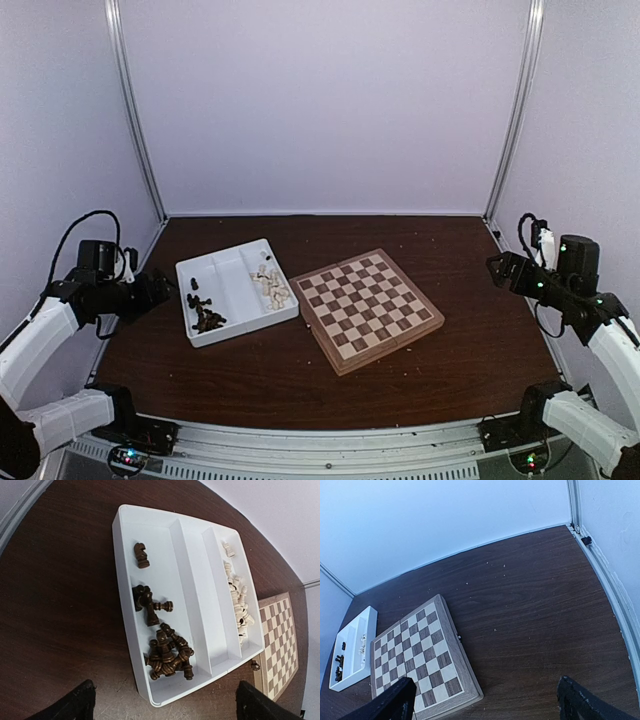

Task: Set up the chess pieces on the board
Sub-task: Pick up the chess piece from the storage box.

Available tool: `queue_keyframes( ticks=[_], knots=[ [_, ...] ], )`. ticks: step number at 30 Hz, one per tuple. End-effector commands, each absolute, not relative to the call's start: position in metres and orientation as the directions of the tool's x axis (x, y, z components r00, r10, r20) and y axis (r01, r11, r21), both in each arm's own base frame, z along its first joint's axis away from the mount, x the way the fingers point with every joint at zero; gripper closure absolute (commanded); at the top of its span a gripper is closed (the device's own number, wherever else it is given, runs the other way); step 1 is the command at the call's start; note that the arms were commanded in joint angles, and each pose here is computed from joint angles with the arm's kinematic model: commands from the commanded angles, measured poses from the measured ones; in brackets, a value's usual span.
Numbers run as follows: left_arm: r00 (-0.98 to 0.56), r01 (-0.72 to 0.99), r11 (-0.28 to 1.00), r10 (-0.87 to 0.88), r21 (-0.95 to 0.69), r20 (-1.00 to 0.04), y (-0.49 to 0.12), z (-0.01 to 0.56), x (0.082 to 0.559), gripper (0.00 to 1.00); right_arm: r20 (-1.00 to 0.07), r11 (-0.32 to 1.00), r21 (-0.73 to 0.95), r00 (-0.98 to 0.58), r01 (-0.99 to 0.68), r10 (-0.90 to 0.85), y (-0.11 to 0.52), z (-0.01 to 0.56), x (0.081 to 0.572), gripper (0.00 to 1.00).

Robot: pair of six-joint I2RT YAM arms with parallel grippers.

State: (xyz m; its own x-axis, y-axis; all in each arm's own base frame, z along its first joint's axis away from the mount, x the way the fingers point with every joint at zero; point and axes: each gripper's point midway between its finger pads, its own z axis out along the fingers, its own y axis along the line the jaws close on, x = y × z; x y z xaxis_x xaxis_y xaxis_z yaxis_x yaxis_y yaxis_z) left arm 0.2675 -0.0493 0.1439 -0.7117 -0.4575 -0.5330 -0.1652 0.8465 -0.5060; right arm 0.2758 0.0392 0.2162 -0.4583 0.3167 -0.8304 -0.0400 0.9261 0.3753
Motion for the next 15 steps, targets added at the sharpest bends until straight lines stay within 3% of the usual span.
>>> queue_keyframes(
  ticks=[1,8,15],
  knots=[
    [-0.706,-0.086,0.851,-0.419,-0.518,-0.571,-0.057,0.16,0.275,0.02,-0.843,0.928,0.371,-0.428,-0.027,0.325,0.034,0.226,0.279,0.0],
    [-0.747,0.052,0.788,-0.377,-0.614,-0.547,-0.087,0.164,0.28,0.05,-0.823,0.931,0.362,-0.455,0.039,0.339,0.026,0.223,0.279,0.0],
    [-0.763,0.126,0.798,-0.302,-0.59,-0.571,-0.11,0.173,0.286,0.05,-0.8,0.929,0.37,-0.504,0.012,0.325,0.034,0.216,0.28,0.0]
  ],
)
